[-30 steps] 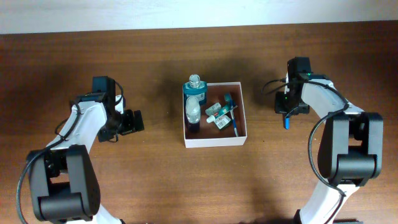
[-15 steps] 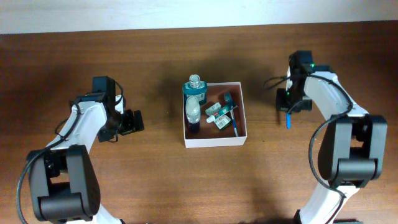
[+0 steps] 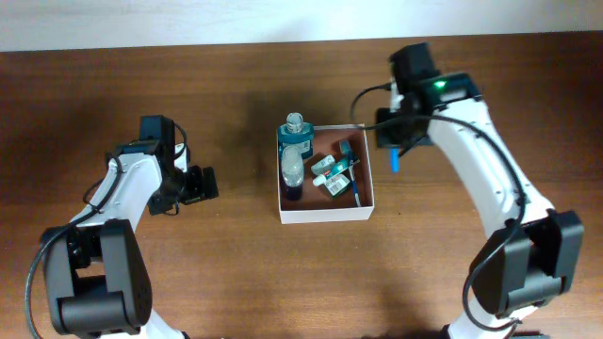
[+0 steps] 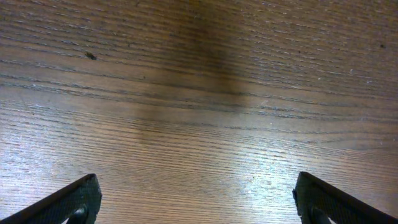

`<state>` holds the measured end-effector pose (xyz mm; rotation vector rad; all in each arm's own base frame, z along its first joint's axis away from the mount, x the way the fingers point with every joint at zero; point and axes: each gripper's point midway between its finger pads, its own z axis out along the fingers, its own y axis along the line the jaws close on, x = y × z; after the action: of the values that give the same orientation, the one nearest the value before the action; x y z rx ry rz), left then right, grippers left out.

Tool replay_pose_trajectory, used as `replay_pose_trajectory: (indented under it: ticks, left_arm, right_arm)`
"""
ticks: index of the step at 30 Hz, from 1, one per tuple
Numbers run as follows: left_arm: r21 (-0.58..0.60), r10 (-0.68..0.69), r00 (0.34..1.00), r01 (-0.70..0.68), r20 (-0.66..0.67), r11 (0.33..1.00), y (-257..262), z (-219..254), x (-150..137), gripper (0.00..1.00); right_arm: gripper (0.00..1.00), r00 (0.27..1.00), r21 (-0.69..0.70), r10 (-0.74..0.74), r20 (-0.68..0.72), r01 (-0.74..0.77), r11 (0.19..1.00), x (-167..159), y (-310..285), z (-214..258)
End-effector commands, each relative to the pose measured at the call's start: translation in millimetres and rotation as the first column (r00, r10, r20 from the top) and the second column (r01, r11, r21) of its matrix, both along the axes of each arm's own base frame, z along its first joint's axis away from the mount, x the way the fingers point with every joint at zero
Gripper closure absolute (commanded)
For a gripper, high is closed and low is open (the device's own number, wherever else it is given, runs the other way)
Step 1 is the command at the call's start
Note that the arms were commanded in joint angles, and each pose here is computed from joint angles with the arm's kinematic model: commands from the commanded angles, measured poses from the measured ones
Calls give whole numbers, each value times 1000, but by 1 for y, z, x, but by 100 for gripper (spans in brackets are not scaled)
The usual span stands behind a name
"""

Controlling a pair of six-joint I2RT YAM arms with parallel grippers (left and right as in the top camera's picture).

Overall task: Pack container
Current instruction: 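Carry the blue razor over the box and lower it inside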

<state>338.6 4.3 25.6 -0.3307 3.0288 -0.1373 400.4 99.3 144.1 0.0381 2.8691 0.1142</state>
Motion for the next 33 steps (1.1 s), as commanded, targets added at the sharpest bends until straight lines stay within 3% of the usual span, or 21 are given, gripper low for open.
replay_pose_trajectory:
  ticks: [1,8,13,33]
  left_arm:
    - [3,3,1000,-3,-10,1000,2,-3,-2,1]
    - [3,2,1000,-2,-10,1000,2,-3,-2,1]
    - [3,2,1000,-2,-10,1000,2,-3,-2,1]
    - [3,3,1000,-3,-10,1000,2,-3,-2,1]
  right_arm:
    - [96,1000,47,7,5,-7,999,-7,30,8]
    - [96,993,51,115,12,-115,992,-25,81,4]
    - [96,994,18,105,43,-106,994,-27,94,-8]
    - [95,997,28,50,59,-51,998,-21,83,-54]
